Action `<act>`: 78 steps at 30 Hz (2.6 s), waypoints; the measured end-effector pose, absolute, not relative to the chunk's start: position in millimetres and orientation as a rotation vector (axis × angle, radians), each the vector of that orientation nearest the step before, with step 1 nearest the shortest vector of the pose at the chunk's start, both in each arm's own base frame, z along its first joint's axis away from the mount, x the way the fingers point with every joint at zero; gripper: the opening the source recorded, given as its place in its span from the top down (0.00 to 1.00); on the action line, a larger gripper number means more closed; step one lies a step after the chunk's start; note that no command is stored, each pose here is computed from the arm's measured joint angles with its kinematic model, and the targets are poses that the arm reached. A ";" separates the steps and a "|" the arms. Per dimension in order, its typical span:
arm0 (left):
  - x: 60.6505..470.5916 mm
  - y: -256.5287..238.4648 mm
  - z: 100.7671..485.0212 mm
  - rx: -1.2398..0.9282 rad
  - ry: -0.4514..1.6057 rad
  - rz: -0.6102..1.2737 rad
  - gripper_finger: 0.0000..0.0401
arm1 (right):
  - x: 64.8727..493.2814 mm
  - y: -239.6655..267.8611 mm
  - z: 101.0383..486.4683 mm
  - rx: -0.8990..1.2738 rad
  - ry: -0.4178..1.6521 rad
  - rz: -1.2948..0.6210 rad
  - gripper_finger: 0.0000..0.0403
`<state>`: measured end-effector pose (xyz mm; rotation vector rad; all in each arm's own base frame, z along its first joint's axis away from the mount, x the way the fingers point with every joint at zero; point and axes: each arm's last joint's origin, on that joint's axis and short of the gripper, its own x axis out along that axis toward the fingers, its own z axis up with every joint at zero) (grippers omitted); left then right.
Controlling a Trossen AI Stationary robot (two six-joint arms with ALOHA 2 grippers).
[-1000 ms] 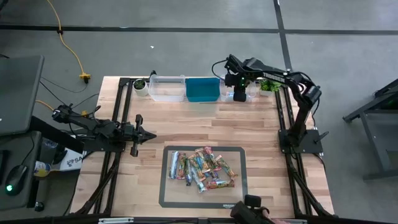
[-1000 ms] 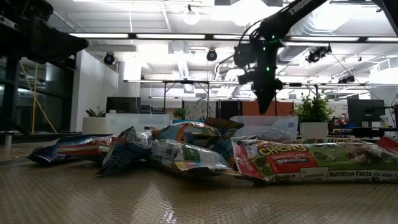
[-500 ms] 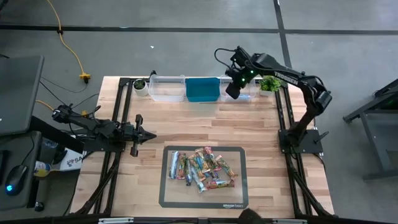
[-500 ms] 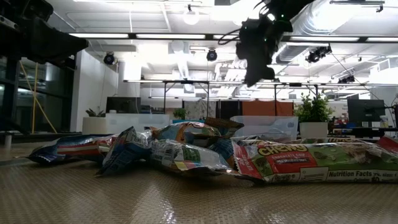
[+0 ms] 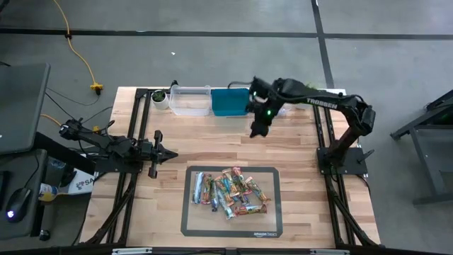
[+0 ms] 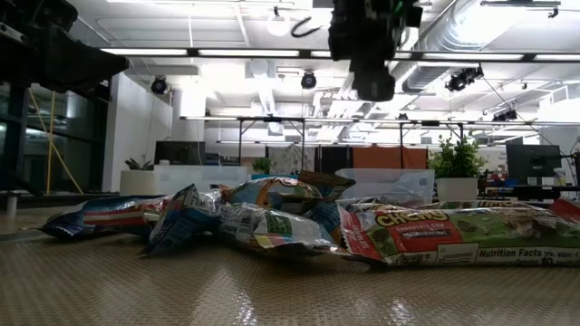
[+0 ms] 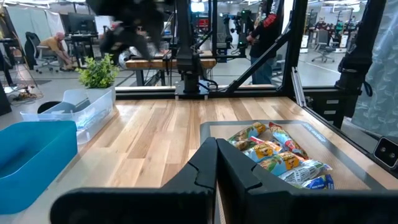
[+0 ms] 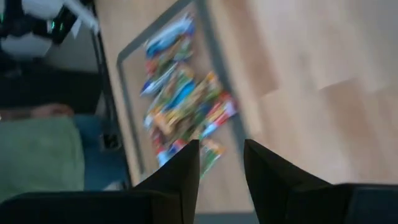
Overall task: Pick and place Granola Bars by type
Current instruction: Put the yellow granola bar into the blue bin
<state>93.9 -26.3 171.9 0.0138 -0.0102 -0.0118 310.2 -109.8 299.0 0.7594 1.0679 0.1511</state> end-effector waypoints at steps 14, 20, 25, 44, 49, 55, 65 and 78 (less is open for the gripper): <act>93.9 -26.3 171.9 0.014 -0.010 -0.012 1.00 | 324.8 19.9 294.2 0.722 1.331 0.052 0.73; 93.9 -26.3 171.9 0.014 -0.010 -0.012 1.00 | 320.6 59.0 292.2 0.741 1.349 -0.139 0.73; 93.9 -26.3 171.9 0.014 -0.011 -0.012 1.00 | 319.5 83.5 285.6 0.732 1.325 -0.289 0.73; 93.9 -26.3 171.9 0.014 -0.010 -0.012 1.00 | 333.0 129.0 227.4 0.599 1.401 -0.492 0.73; 93.9 -26.3 171.9 0.014 -0.010 -0.012 1.00 | 335.3 129.7 221.3 0.599 1.419 -0.496 0.73; 93.9 -26.3 171.9 0.014 -0.010 -0.012 1.00 | 335.6 130.2 221.3 0.607 1.423 -0.487 0.73; 93.9 -26.3 171.8 0.014 -0.010 -0.012 1.00 | 340.0 129.7 215.0 0.609 1.414 -0.497 0.52; 93.9 -26.3 171.8 0.014 -0.010 -0.012 1.00 | 349.5 131.5 186.0 0.674 1.511 -0.535 0.40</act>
